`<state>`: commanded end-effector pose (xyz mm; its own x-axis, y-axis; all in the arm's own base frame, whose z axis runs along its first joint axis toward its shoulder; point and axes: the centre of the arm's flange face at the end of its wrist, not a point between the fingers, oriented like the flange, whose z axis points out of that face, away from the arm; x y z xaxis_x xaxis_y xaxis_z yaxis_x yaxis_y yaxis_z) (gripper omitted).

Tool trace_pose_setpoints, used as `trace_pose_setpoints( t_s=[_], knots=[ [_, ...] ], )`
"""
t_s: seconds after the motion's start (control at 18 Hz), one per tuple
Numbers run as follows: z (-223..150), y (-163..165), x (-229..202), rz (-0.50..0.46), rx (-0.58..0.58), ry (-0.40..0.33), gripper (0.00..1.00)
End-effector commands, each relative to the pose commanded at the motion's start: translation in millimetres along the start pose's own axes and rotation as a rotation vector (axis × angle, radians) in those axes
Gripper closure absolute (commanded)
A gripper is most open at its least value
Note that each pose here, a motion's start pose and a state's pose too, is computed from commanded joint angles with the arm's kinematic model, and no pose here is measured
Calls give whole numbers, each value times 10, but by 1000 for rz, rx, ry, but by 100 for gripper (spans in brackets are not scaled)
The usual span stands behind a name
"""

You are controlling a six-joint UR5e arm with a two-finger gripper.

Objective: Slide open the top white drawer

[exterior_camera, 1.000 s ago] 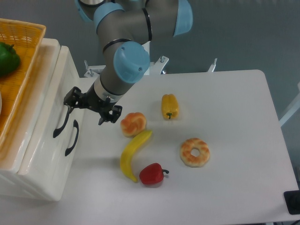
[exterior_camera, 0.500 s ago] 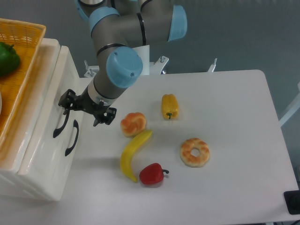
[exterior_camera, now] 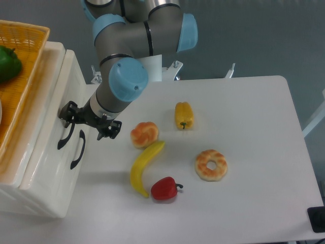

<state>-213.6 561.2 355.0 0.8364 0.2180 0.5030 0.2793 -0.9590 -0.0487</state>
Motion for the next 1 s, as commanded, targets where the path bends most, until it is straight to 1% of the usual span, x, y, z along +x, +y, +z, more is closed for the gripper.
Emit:
trace_pose_setpoints(
  t_s=[0.56,0.72,0.89,1.0],
  knots=[
    [52,-28,-28,9,-10,-13,0],
    [50,-19,-50,16,-20,-36,0],
    [-6,-53,-46,31,7,-51,0],
    [-60,-92,-78,52,2,-106,0]
  ],
)
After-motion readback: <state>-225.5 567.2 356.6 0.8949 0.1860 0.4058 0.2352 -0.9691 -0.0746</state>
